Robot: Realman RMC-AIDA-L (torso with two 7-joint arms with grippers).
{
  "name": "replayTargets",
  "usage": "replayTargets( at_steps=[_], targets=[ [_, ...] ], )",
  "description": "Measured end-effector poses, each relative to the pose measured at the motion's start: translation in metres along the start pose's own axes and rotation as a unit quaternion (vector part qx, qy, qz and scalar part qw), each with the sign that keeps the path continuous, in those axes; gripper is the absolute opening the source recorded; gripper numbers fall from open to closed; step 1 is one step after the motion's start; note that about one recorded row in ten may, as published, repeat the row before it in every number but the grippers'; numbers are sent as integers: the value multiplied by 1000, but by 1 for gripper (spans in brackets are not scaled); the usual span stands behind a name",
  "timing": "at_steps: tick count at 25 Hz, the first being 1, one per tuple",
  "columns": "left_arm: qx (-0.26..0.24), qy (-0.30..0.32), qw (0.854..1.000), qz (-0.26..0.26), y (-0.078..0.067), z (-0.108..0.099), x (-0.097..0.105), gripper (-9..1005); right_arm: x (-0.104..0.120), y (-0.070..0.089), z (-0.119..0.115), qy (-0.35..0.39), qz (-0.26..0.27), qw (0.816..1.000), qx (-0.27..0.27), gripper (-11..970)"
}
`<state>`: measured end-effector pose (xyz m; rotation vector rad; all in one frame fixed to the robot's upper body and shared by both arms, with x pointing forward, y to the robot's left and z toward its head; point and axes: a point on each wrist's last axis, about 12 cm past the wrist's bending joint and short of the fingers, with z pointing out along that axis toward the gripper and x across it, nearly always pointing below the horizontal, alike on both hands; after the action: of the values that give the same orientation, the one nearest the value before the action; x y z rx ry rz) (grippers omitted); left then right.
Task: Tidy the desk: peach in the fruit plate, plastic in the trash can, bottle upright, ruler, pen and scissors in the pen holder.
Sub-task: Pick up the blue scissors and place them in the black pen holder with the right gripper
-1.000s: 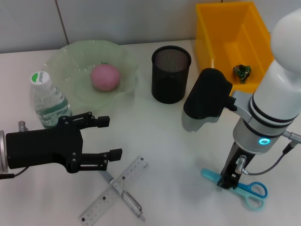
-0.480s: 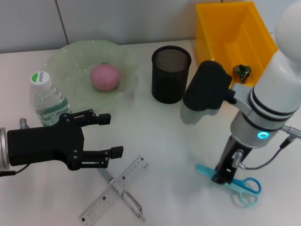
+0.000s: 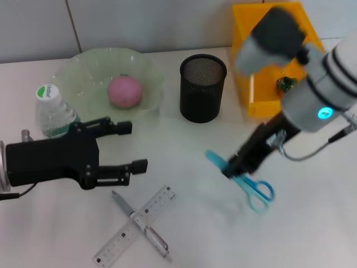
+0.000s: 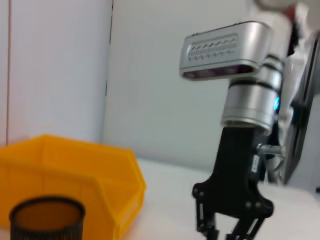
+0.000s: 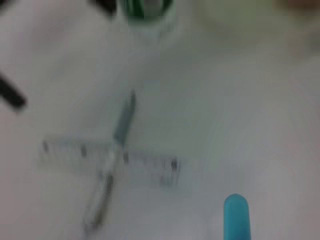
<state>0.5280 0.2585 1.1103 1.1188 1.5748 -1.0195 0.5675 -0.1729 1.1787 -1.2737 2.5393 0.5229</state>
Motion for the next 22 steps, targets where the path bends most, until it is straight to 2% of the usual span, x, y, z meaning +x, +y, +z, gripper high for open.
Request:
replayTargets(
  at_steps=[1, 2, 4, 5, 6, 7, 8, 9, 10, 15, 17, 20, 21, 22],
  targets=[
    [3, -22, 1000, 1, -1, 0, -4, 872, 1, -7, -13, -54, 15, 998, -22, 201],
    [3, -22, 1000, 1, -1, 0, -4, 872, 1, -7, -13, -54, 15, 998, -22, 201],
    [3, -22, 1000, 1, -1, 0, -4, 872, 3, -13, -27, -120, 24, 991, -48, 201],
    [7, -59, 998, 5, -4, -2, -11, 872, 5, -16, -34, -155, 27, 986, -61, 201],
    [9, -77, 997, 10, -5, -3, -14, 872, 11, -23, -47, -226, 31, 970, -86, 201],
    [9, -77, 997, 10, -5, -3, -14, 872, 11, -23, -47, -226, 31, 970, -86, 201],
    [14, -94, 995, 16, -6, -3, -18, 872, 14, -25, -53, -262, 29, 960, -98, 201],
    [16, -114, 993, 27, -7, -3, -22, 872, 20, -30, -63, -324, 26, 939, -117, 201],
    [15, -118, 992, 30, -7, -3, -22, 872, 20, -30, -63, -324, 26, 939, -117, 201],
    [5, -141, 989, 50, -7, -5, -26, 872, 37, -41, -72, -432, 22, 890, -143, 202],
    [-34, -183, 977, 100, -4, -13, -32, 872, 41, -45, -73, -467, 18, 872, -149, 202],
    [-34, -183, 977, 100, -4, -13, -32, 872, 48, -47, -74, -516, 1, 842, -155, 202],
    [-54, -207, 969, 123, -2, -15, -37, 872, 52, -48, -75, -543, -15, 826, -153, 201],
    [-55, -214, 967, 128, 0, -15, -41, 872, 54, -48, -74, -553, -24, 820, -149, 201]
  ],
)
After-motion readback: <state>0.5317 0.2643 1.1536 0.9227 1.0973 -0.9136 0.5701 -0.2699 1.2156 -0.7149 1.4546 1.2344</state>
